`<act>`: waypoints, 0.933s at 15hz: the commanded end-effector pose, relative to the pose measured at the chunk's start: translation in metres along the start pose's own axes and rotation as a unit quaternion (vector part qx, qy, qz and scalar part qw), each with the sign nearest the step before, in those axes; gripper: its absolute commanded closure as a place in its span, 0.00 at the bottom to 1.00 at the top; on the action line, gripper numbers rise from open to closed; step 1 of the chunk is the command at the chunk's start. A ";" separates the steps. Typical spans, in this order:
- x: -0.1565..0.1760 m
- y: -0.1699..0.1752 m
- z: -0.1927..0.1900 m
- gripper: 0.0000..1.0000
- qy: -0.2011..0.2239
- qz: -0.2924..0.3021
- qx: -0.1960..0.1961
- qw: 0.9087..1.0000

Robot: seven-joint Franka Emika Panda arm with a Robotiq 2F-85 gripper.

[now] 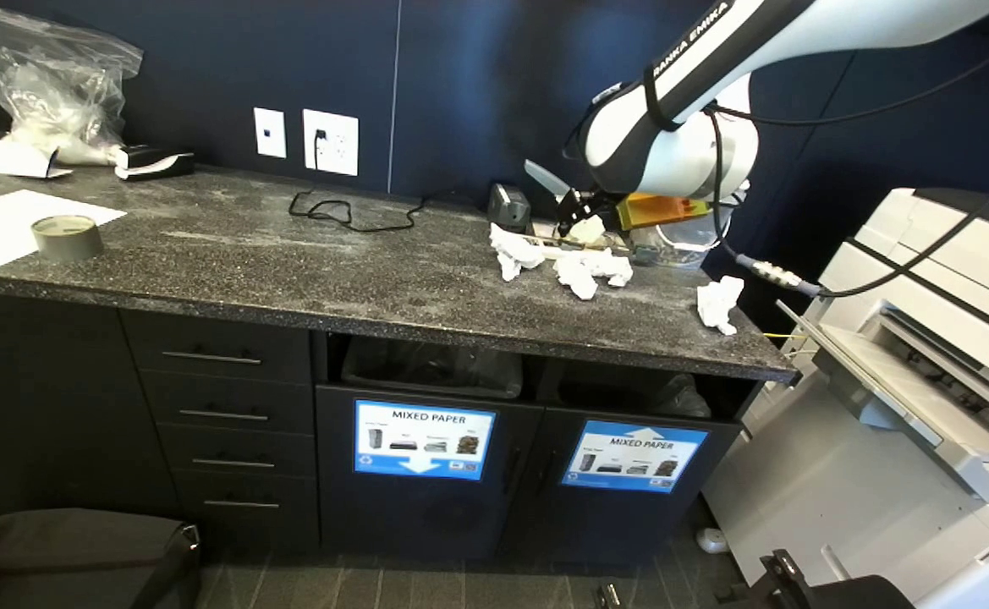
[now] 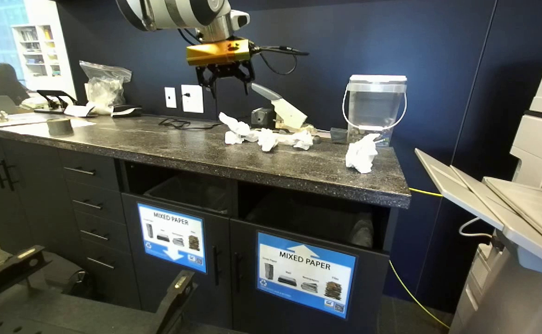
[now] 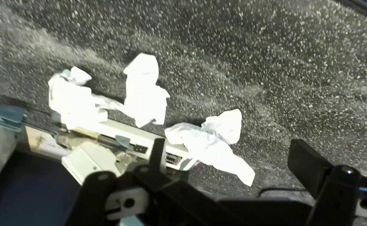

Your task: Put the tissues in the rubbish bin.

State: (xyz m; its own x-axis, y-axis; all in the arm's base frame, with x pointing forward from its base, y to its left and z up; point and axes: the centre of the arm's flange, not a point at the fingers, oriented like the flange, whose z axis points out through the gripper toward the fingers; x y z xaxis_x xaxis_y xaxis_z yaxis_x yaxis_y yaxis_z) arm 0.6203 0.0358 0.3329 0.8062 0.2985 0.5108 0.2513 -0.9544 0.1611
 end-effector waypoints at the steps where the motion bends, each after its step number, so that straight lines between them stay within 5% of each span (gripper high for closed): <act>1: 0.045 0.004 0.032 0.00 0.054 -0.074 0.018 0.996; 7: 0.077 0.017 0.079 0.00 0.102 -0.216 0.037 0.970; 14: 0.093 0.044 0.148 0.00 0.160 -0.360 0.053 0.918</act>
State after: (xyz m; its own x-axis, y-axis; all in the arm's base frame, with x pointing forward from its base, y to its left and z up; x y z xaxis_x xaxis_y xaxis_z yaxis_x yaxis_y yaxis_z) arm 0.7434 0.0271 0.2782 0.3574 0.7775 0.5174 0.6832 -0.5954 0.4228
